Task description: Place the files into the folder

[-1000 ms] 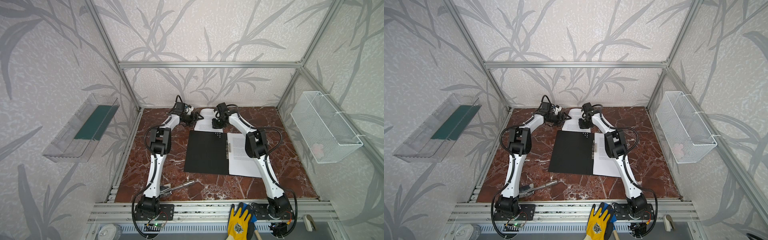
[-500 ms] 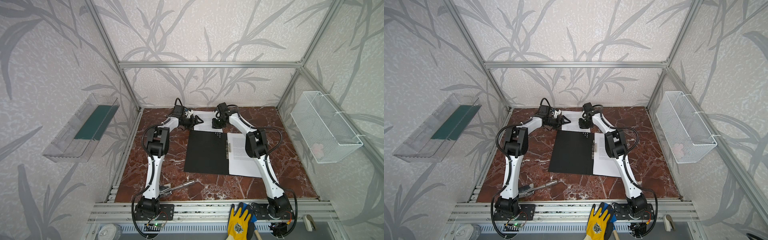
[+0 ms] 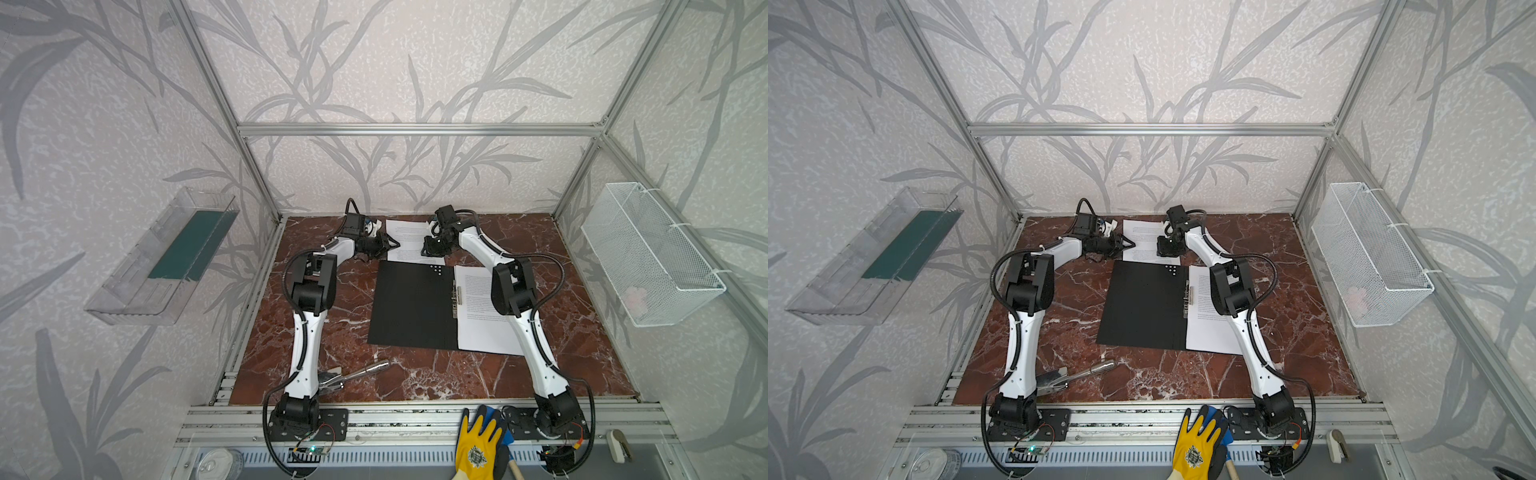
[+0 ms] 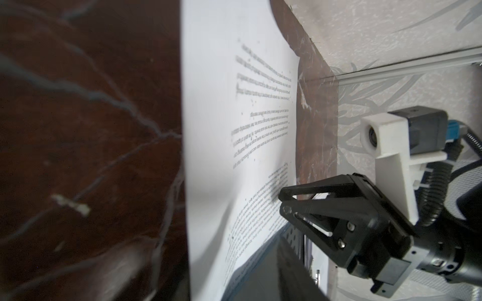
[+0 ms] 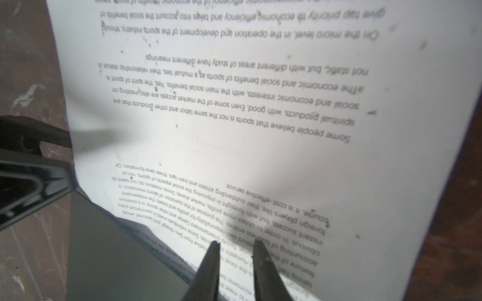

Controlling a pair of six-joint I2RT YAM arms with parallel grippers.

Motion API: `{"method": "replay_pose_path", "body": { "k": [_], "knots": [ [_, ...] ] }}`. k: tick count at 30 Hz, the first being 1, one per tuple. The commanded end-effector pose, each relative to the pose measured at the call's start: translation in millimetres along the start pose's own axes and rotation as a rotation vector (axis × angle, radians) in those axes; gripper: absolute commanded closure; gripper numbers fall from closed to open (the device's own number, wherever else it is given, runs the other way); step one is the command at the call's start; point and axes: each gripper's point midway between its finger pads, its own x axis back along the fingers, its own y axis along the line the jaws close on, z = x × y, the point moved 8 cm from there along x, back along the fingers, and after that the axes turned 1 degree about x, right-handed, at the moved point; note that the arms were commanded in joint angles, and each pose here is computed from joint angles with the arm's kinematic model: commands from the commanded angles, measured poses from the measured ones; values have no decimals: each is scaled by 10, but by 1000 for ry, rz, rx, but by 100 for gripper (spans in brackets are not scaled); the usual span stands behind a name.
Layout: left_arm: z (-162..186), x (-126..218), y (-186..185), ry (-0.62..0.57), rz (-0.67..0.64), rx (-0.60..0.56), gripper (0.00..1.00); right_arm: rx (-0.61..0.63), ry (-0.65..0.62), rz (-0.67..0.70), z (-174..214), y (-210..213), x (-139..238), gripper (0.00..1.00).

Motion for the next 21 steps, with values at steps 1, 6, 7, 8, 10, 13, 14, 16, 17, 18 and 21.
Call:
{"method": "replay_pose_path", "body": {
  "k": [1,6,7,8,10,13,14,16,17,18,21],
  "knots": [
    [-115,-15,-33,-45,1,-27,67,4,18,-4,23,32,103,66],
    [-230,-26,-70,-79,42,-25,94,49,-43,-30,-111,215,464,55],
    [-260,-13,-101,-90,54,-32,98,59,-64,-30,-133,254,569,51],
    [-294,16,-140,-103,68,-37,100,70,-88,-25,-145,295,676,48],
    [-362,93,-273,-134,96,-64,100,90,-140,-15,-152,366,899,41],
    [-451,301,-587,-189,131,-136,100,117,-241,5,-109,477,1322,31],
    [-473,397,-711,-215,141,-166,100,121,-279,11,-64,512,1481,28],
    [-488,585,-938,-263,140,-226,100,134,-362,5,32,575,1760,21],
    [-484,683,-1034,-287,127,-254,100,137,-396,6,102,602,1900,12],
    [-471,772,-1135,-308,116,-281,100,140,-422,16,157,626,2037,0],
    [-383,1024,-1443,-358,71,-368,100,130,-517,71,385,661,2480,1]
  ]
}}
